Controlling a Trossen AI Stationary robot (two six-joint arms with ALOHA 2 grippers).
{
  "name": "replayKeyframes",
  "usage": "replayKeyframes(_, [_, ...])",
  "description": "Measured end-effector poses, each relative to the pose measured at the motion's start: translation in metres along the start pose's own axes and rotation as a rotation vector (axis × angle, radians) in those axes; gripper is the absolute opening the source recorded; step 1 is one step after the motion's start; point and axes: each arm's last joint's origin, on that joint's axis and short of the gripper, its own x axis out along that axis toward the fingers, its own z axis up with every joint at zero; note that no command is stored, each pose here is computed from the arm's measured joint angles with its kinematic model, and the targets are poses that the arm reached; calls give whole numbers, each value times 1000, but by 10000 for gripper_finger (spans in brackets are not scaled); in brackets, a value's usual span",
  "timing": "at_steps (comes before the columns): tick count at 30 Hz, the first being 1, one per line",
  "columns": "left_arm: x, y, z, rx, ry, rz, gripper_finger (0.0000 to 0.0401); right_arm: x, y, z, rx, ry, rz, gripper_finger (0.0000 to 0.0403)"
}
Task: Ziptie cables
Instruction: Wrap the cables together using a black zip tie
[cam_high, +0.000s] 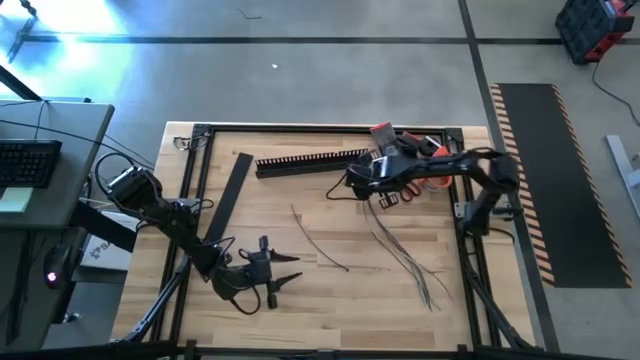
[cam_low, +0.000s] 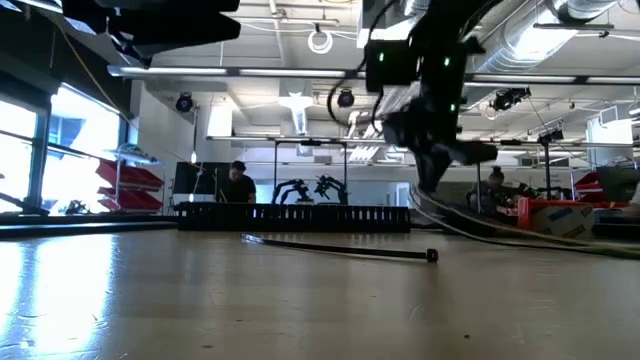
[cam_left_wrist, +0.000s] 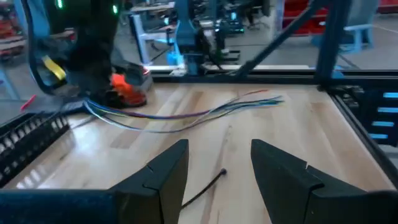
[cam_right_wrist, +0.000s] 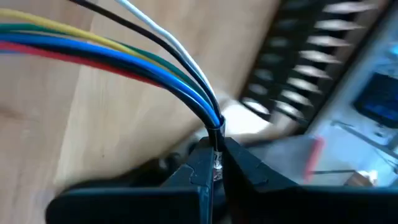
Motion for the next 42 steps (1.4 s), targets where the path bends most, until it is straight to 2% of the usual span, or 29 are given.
replayKeyframes(3, [6, 1, 3, 16, 2, -120, 158, -51, -3, 0, 81, -104, -135, 2])
replayKeyframes(5, [13, 5, 7, 22, -24, -150, 158, -84, -6, -4, 135, -169, -225, 1])
replayKeyframes(8, [28, 20, 14, 31, -68, -85, 159, -126, -6, -8, 226, -255, -338, 1])
replayKeyframes(11, [42, 34, 24, 150, -130, -43, 168, -161, -7, -10, 310, -352, -401, 1])
replayKeyframes(14, [54, 40, 44, 251, -214, -48, 182, -180, -7, -9, 341, -412, -426, 0])
replayKeyframes(20, [79, 51, 82, 409, -292, -11, 222, -188, -3, -5, 353, -451, -427, 0])
replayKeyframes(26, [99, 53, 112, 553, -250, 261, 234, -178, 1, -4, 373, -423, -413, 0])
replayKeyframes(31, [133, 61, 113, 546, -158, 452, 234, -183, -1, -1, 450, -456, -473, 0])
replayKeyframes(35, [156, 67, 111, 556, -65, 609, 234, -188, 4, 2, 460, -479, -499, 0])
replayKeyframes(42, [177, 76, 110, 562, 11, 741, 234, -194, 13, 5, 458, -511, -488, 0])
